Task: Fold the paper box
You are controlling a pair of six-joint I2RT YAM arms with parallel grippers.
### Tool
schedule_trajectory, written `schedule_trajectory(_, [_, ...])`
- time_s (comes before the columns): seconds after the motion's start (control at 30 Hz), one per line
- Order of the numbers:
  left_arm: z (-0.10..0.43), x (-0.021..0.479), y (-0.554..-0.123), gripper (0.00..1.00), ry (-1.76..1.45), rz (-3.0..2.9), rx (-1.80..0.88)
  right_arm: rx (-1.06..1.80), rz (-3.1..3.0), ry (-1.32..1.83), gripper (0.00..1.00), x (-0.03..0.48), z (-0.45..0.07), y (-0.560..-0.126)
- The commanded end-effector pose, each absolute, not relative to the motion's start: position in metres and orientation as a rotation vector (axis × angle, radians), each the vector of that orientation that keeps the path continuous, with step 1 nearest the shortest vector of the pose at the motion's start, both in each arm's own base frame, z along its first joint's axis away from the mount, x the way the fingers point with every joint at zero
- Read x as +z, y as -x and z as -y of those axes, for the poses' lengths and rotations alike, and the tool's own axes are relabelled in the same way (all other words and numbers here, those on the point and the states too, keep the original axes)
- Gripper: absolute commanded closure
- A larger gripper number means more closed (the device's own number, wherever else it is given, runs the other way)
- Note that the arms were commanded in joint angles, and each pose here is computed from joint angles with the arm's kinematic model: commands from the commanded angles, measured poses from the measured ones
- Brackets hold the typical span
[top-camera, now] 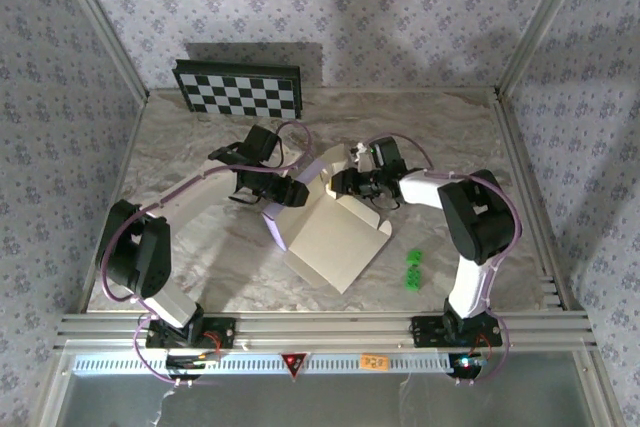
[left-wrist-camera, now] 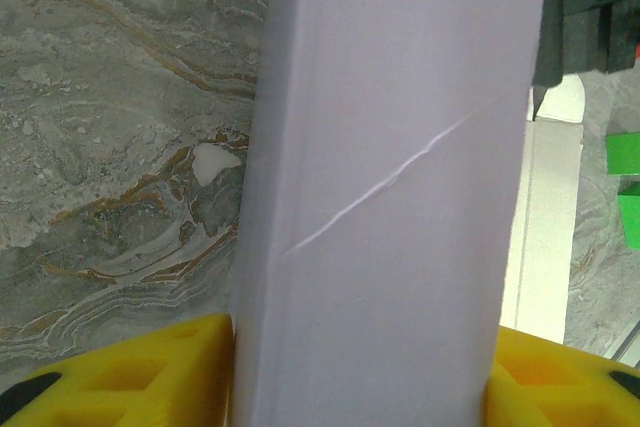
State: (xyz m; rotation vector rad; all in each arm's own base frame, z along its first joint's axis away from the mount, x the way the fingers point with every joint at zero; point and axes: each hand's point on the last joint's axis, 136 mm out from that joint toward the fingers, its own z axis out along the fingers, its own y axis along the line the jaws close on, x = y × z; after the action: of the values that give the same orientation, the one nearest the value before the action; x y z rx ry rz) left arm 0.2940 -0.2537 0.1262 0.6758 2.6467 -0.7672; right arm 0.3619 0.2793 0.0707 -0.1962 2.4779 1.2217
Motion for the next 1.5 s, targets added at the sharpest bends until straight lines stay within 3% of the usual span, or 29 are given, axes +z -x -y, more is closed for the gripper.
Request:
schedule_trajectory(0.0, [0.254,0.131,-0.294,0.47,-0.65,-2.646,-0.788,1.284,-2.459,0.231,0.64,0.079,-0.293,-0.352])
schedule_trajectory(0.3, [0.252,0.129,-0.293,0.47,-0.631,-2.66,-0.779,1.301,-2.496,0.232,0.61,0.064,-0.309,-0.338])
schedule_trajectory(0.7, [0.25,0.129,-0.292,0.47,-0.617,-2.667,-0.778,1.186,-2.647,0.035,0.72,0.016,-0.291,-0.332])
schedule_trajectory(1.1, [0.255,0.139,-0.285,0.45,-0.624,-2.657,-0.795,0.82,-2.919,-0.196,0.89,-0.038,-0.253,-0.315])
schedule_trajectory(1.3, [0.256,0.138,-0.277,0.43,-0.663,-2.667,-0.735,0.637,-3.006,-0.213,0.91,-0.056,-0.248,-0.299])
schedule_trajectory(1.47, [0.252,0.131,-0.271,0.43,-0.71,-2.68,-0.621,0.705,-2.96,-0.224,0.91,-0.046,-0.254,-0.305])
